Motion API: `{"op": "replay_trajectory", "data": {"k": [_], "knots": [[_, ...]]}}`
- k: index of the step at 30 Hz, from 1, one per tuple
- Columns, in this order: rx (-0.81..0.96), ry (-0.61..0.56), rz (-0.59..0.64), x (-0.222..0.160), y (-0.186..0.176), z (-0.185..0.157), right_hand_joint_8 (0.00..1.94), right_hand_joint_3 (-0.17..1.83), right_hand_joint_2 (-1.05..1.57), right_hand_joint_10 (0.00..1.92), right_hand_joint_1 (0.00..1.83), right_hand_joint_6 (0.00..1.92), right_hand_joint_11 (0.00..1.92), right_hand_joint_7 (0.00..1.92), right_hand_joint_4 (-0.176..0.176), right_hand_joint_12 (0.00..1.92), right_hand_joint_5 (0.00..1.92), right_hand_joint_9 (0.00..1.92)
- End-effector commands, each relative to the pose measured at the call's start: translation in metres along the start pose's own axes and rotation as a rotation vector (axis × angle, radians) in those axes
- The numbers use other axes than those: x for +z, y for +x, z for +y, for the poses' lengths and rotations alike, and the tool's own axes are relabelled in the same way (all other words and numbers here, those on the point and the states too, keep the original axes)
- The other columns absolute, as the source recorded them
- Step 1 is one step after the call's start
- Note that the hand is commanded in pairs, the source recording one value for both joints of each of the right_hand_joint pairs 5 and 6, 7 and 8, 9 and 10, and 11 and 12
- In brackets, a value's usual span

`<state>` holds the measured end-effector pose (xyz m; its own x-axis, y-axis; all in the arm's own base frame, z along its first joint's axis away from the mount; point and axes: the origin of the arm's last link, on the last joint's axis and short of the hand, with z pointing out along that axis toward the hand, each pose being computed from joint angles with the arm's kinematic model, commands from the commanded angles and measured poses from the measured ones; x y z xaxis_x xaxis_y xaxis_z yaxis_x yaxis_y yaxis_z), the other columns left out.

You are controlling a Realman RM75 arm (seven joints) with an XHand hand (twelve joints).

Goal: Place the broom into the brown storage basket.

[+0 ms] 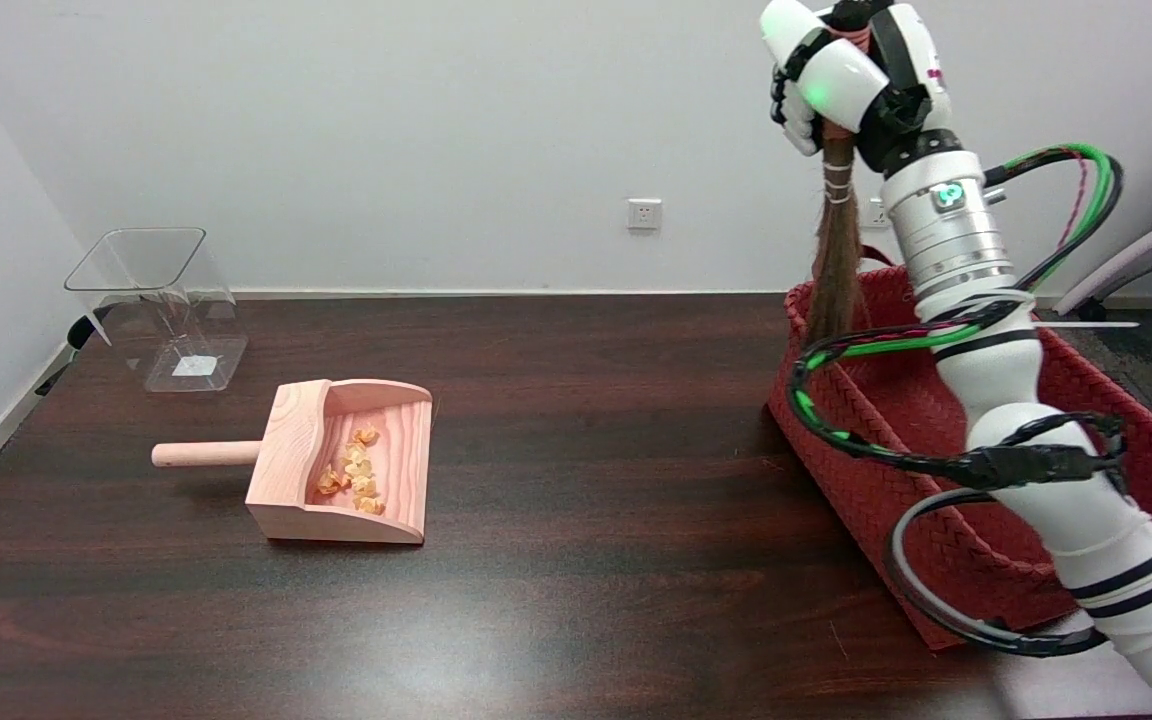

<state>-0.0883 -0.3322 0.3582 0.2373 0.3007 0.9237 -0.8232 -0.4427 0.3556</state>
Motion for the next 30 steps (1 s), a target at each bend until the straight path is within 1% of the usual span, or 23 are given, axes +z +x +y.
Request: {"op": "replay_trajectory", "data": {"k": [1,6,11,23,30], "knots": [[-0.011,-0.065,-0.025,-0.001,0.048,0.005,1.92,0.58,1.57,1.88,0.88,1.88,1.88,1.92,0.000,1.88,1.88,1.88],[-0.045,-0.103,-0.056,-0.002,0.057,0.009,1.92,0.57,1.57,1.86,0.88,1.86,1.86,1.92,0.000,1.86,1.86,1.86],[-0.052,-0.128,-0.080,-0.004,0.059,0.011,1.92,0.57,1.57,1.85,0.88,1.85,1.85,1.92,0.000,1.85,1.85,1.85],[-0.066,-0.170,-0.076,-0.015,0.064,0.020,1.92,0.57,1.57,1.84,0.88,1.84,1.84,1.92,0.000,1.84,1.84,1.84],[-0.043,-0.197,-0.103,-0.021,0.056,0.028,1.92,0.57,1.57,1.84,0.88,1.84,1.84,1.92,0.000,1.84,1.84,1.84]]}}
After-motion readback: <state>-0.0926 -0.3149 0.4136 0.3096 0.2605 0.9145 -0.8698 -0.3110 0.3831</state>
